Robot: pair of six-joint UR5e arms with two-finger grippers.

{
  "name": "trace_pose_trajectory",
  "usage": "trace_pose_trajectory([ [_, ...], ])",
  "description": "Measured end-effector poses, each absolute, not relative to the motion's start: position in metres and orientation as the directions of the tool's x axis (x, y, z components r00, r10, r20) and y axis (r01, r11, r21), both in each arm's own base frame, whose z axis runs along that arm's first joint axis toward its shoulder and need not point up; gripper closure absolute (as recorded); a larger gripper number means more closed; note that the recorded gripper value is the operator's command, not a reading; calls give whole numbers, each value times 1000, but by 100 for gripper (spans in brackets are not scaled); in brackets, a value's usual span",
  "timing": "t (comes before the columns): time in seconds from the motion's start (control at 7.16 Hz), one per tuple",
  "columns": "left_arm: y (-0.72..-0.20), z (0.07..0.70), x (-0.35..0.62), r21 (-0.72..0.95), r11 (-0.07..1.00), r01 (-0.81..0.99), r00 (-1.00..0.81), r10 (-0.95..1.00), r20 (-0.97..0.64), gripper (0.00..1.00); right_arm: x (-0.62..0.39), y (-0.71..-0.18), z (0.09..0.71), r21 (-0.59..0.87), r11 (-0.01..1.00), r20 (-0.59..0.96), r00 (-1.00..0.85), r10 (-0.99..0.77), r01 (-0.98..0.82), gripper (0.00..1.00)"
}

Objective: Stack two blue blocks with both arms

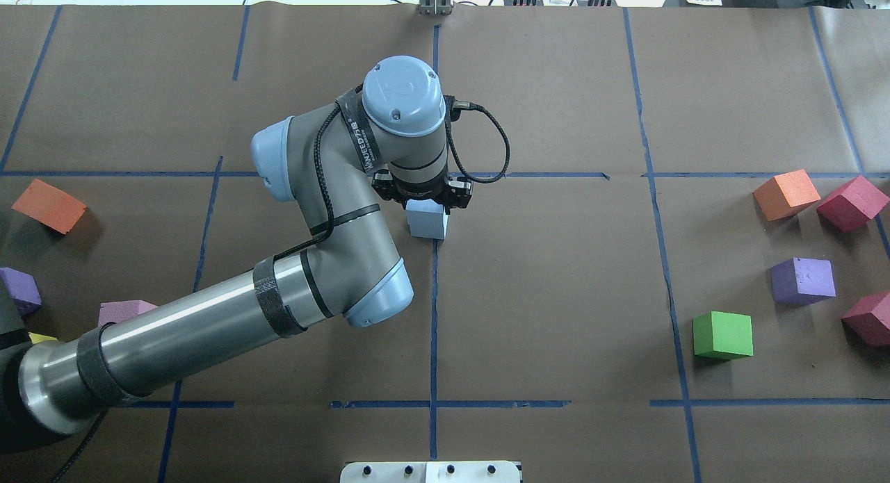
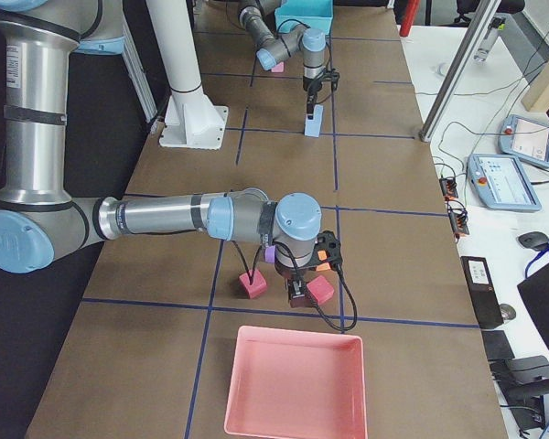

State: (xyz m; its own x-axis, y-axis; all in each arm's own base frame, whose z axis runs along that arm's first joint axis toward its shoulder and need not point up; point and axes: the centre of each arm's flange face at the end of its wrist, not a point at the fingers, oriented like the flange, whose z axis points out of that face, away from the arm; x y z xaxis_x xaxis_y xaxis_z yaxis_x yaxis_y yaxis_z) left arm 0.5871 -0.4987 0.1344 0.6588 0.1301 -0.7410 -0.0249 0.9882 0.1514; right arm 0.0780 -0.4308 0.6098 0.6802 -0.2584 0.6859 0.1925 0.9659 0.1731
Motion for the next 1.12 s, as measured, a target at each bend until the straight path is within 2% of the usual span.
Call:
trace_pose_trajectory([
  [0.42, -501, 126, 576, 153, 988, -19, 648, 129, -750, 0, 78, -431, 610, 173, 966, 687, 680, -258, 192, 0],
  [0.7, -527, 135, 538, 124, 992, -22, 635, 110, -765, 0, 78, -431, 610, 174, 965, 686, 680, -261, 195, 0],
  [1.12, -565, 239, 418, 192, 974, -119, 643, 223, -733, 0, 77, -430, 612, 174, 964, 686, 678, -264, 200, 0],
])
